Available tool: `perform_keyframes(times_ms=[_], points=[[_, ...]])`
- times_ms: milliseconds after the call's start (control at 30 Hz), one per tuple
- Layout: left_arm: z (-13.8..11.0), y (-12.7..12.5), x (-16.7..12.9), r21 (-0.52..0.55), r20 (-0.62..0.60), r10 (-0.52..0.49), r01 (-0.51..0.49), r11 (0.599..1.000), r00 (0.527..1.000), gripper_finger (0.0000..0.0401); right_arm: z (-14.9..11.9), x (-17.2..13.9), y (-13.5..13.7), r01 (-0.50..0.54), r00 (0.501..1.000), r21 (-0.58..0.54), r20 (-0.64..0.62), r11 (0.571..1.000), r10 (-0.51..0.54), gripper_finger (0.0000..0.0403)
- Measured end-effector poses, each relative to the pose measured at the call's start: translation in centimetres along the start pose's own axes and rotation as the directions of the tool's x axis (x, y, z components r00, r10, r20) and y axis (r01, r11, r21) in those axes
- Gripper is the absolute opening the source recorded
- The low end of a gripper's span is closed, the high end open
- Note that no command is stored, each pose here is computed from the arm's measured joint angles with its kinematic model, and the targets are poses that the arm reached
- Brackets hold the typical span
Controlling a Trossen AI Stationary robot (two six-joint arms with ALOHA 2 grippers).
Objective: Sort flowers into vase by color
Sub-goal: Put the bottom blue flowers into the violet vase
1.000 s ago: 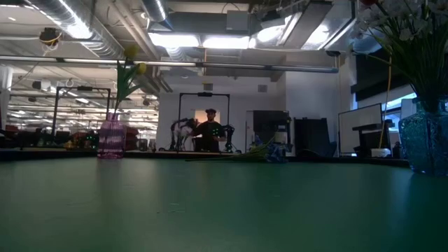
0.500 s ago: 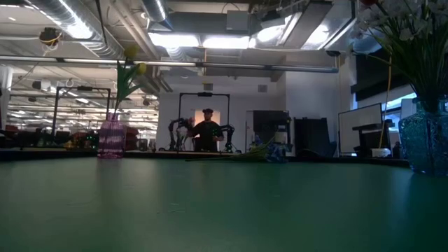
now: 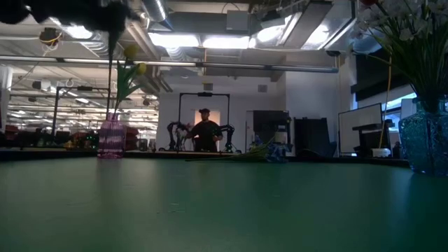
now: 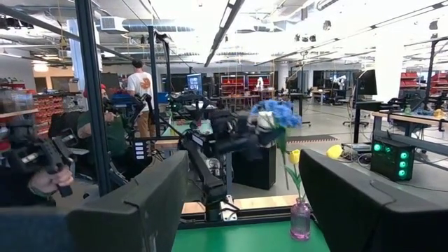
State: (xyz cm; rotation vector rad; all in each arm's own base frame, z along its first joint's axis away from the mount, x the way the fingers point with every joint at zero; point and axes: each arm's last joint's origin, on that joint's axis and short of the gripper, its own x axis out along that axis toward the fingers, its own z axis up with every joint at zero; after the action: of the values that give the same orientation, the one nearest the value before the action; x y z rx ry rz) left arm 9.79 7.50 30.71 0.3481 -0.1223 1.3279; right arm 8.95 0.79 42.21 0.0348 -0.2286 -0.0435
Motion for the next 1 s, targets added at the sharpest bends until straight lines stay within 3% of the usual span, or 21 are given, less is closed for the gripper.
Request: perform_keyframes(times_ms=[400,700,1000], points=[[-4.0,-0.1,5.2,0.004,-0.085,0.089,-0.089,0.996,0.992,0.0007,0.0,0.0,0.0,0.002,1.000,0.000,0.000,1.000,-0.002,0.0273],[-4.2,-0.4,5.2,0.039,-0.106,0.110,-0.106,0.994,0.988,0.0009,0.0,0.0,0.0,0.006,1.000,0.000,0.000,1.000,-0.006,0.0273],[-5.9,-1.2,4.7,0.075,-0.262,0.061,-0.042,0.996,0.963,0.0010,0.0,0.0,0.0,0.005,1.000,0.000,0.000,1.000,-0.005,0.0273]])
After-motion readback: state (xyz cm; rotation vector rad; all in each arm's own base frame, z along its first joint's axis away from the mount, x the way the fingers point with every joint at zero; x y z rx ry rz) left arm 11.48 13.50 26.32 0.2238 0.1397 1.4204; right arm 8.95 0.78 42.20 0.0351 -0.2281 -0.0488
